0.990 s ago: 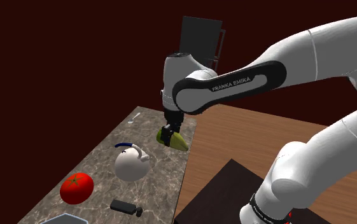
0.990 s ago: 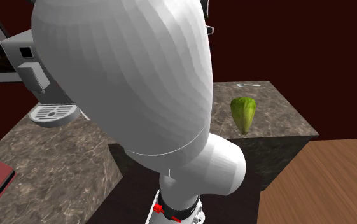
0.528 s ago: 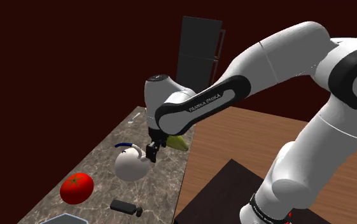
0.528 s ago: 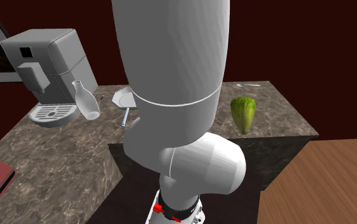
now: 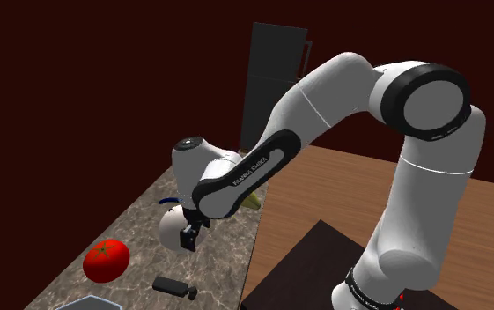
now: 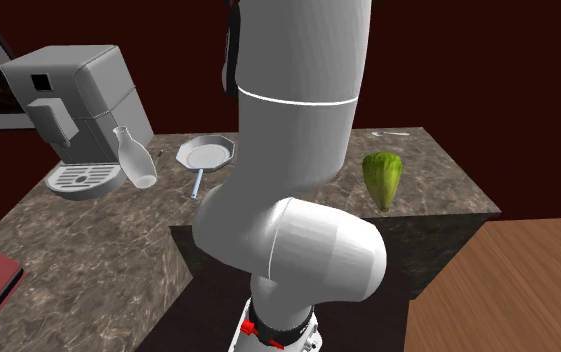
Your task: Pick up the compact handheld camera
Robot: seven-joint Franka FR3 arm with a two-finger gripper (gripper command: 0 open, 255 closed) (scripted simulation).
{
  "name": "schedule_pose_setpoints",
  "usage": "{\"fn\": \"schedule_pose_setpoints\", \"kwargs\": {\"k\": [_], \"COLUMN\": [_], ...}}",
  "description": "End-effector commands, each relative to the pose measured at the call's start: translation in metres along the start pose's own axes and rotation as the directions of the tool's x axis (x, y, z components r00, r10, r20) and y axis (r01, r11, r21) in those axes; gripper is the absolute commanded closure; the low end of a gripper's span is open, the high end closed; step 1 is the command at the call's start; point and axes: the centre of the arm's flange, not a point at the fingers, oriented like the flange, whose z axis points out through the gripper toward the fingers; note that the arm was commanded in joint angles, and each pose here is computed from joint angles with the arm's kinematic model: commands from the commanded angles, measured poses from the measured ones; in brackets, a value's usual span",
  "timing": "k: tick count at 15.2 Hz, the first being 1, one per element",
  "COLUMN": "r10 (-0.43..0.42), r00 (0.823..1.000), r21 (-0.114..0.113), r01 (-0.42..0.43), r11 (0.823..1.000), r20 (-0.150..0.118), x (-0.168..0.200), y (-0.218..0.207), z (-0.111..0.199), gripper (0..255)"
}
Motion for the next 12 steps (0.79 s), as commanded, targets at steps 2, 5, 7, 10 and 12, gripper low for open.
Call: {"fn": "schedule_pose_setpoints", "kwargs": {"k": [2,5,7,10,12], "r10": [-0.022,-0.043,-0.058,-0.079,-0.09], "r00": [1.0,0.999,0.998,0.996,0.995], "r21": [0.003,0.006,0.008,0.011,0.013], "r01": [0.022,0.043,0.057,0.079,0.09], "r11": [1.0,0.999,0.998,0.997,0.996], "r20": [0.011,0.022,0.029,0.04,0.045], "x": [0.019,0.037,0.048,0.064,0.072], "y": [-0.02,-0.039,-0.053,-0.073,-0.083], "z": [0.032,0.063,0.083,0.114,0.13], "gripper": [0,0,0,0,0]}}
